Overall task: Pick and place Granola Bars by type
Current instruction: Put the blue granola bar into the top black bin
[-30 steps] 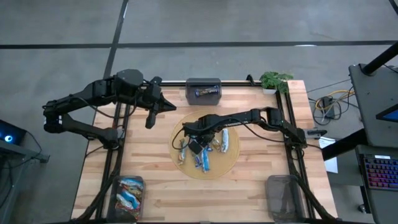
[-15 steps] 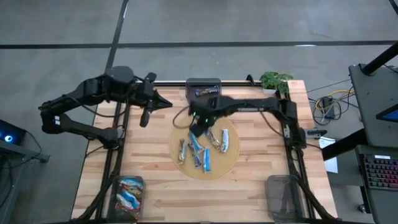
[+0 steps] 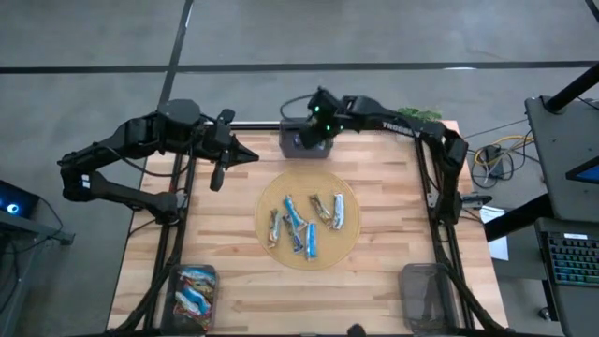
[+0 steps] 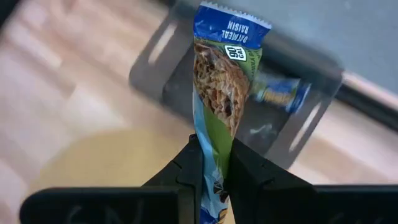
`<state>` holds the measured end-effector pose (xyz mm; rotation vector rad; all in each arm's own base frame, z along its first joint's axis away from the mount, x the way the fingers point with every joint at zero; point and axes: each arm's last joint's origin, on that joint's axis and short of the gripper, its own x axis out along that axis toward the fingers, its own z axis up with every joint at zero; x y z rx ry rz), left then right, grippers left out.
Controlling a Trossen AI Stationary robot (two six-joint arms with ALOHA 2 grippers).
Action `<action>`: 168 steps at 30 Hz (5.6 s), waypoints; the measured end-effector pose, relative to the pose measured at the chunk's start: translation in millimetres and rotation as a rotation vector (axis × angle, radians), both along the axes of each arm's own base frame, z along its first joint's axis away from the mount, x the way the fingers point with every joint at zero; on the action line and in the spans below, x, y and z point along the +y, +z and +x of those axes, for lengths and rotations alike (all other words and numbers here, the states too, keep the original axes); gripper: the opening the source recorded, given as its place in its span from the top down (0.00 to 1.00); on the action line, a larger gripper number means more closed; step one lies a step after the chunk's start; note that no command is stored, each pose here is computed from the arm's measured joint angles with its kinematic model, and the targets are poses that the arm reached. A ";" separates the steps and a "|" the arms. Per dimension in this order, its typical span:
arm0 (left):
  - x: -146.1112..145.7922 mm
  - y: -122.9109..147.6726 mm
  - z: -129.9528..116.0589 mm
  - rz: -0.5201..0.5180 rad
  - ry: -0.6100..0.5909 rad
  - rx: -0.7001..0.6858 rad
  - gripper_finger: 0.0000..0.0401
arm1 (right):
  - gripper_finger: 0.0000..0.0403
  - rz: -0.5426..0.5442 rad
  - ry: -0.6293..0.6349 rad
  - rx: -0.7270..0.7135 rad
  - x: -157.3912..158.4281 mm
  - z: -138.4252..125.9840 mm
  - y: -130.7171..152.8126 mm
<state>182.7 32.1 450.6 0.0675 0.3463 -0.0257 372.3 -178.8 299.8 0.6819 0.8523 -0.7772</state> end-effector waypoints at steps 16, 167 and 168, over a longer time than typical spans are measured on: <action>1.4 -0.3 0.0 0.017 0.043 0.004 1.00 | 0.89 -0.012 -0.059 -0.152 -58.6 13.8 -32.6; -76.3 -272.8 207.4 0.653 -0.552 1.109 0.91 | 0.98 -0.284 0.559 -0.263 174.1 -138.6 155.4; -76.5 -267.4 208.6 0.650 -0.547 1.108 0.91 | 0.98 -0.286 0.560 -0.262 174.1 -138.6 155.4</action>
